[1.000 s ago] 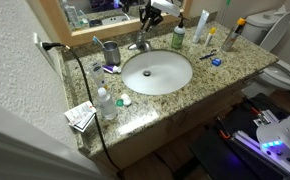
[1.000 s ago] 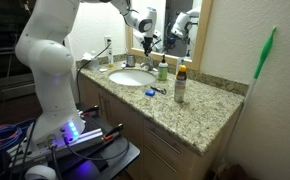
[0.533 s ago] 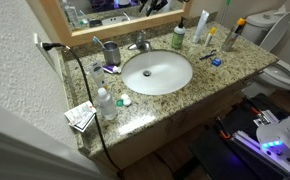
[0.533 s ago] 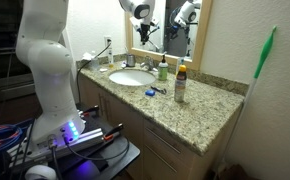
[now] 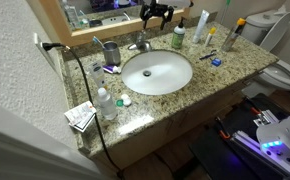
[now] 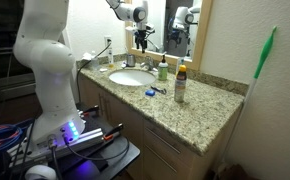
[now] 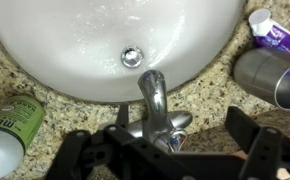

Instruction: Push the faucet handle upwards

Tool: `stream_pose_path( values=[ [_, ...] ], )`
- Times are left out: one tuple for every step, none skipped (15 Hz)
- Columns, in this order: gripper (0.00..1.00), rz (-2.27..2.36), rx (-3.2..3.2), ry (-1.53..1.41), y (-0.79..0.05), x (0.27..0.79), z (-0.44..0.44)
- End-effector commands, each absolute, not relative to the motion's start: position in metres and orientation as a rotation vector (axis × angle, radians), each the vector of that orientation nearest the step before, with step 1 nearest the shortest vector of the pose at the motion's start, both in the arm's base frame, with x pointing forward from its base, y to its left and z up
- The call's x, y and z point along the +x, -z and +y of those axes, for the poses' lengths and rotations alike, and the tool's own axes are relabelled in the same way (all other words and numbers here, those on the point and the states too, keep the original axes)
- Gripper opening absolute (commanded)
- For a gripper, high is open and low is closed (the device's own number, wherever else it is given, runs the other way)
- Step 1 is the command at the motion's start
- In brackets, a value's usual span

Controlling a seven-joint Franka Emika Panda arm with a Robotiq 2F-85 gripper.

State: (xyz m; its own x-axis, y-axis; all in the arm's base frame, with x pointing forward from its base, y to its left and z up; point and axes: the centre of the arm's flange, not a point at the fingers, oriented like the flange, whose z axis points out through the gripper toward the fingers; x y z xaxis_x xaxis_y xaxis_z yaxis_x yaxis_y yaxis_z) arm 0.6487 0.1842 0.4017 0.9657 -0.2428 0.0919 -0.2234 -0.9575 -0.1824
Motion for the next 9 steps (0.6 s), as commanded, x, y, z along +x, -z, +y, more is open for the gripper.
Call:
stream_pose_path(
  values=[
    [1.00, 0.358, -3.019, 0.212, -0.375, 0.658, 0.194],
    [1.00, 0.355, -3.034, 0.223, -0.369, 0.661, 0.195],
    [1.00, 0.361, -3.044, 0.244, -0.362, 0.665, 0.196],
    [1.00, 0.368, -3.044, 0.280, -0.357, 0.668, 0.196],
    [1.00, 0.373, -3.040, 0.303, -0.352, 0.671, 0.197],
    [1.00, 0.370, -3.036, 0.332, -0.349, 0.674, 0.198],
    [1.00, 0.367, -3.031, 0.364, -0.346, 0.677, 0.198],
    [1.00, 0.368, -3.027, 0.391, -0.345, 0.681, 0.199],
    [1.00, 0.367, -3.019, 0.409, -0.343, 0.684, 0.198]
  ],
)
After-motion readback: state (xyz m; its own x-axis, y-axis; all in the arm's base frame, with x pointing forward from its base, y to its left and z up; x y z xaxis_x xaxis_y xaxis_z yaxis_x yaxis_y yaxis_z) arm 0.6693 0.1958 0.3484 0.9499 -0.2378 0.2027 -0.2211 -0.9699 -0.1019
